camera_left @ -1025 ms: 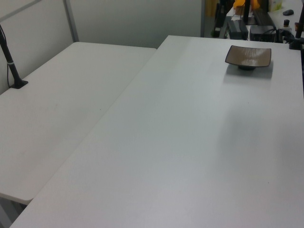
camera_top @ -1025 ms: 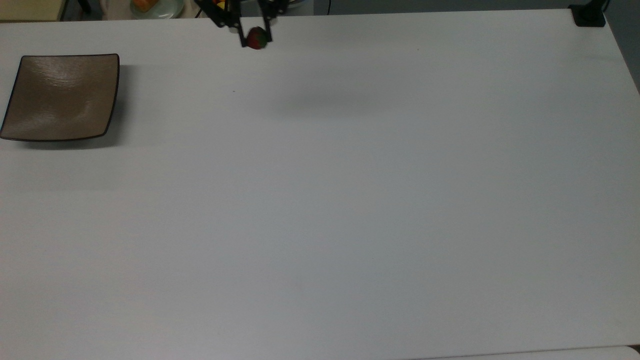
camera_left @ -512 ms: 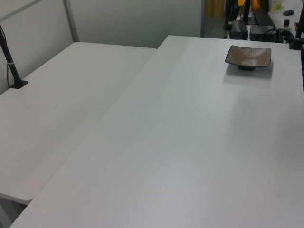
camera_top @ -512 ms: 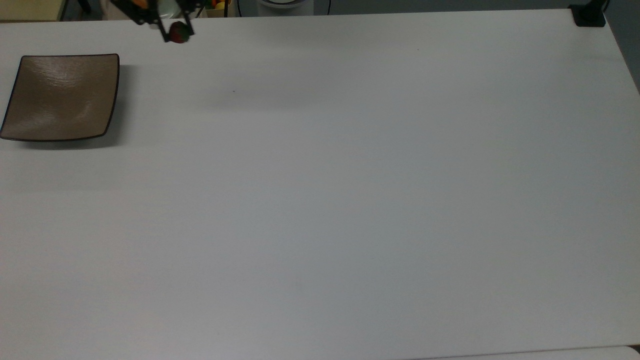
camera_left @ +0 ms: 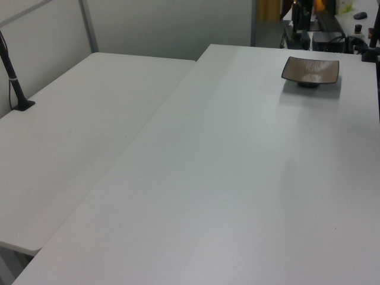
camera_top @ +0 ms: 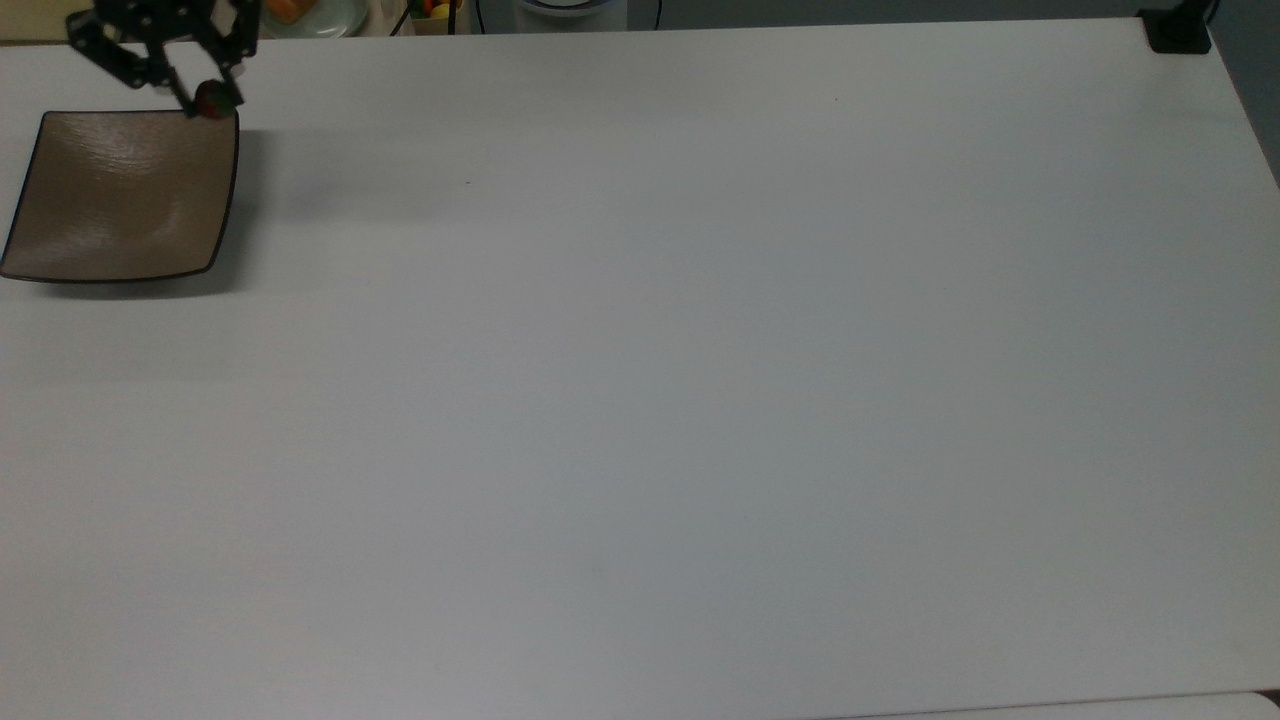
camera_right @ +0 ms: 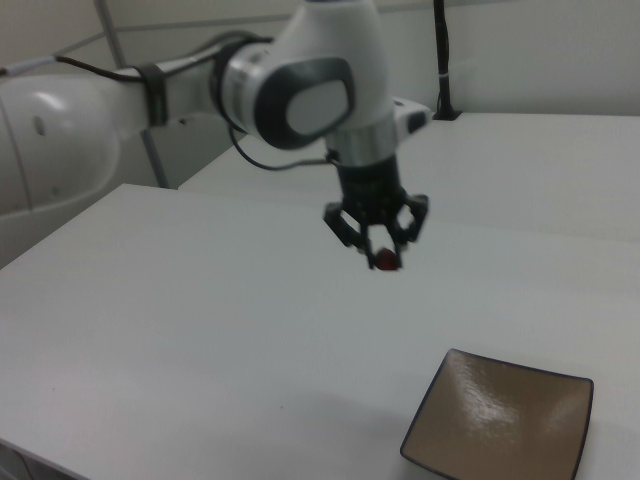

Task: Strawberries on a ceramic plate
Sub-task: 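Carry the strawberry over the brown square plate and lower it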

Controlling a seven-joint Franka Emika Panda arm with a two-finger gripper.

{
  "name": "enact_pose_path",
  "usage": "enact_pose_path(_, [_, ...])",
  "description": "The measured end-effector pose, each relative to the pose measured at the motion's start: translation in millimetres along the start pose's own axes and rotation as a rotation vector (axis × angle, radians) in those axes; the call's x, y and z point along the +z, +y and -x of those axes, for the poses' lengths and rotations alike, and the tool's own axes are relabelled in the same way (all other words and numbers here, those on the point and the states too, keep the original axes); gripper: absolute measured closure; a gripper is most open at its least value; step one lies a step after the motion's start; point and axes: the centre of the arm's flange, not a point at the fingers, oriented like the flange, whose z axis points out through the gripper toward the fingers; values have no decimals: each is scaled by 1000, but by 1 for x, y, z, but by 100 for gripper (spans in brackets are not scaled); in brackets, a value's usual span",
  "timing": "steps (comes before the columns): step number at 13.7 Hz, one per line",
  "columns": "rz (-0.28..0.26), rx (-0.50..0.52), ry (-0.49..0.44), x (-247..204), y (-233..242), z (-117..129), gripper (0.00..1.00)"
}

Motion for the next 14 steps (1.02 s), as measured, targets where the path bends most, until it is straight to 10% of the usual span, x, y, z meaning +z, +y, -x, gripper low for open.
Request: enact_pose_path(14, [130, -35, -188, 169, 101, 57, 64])
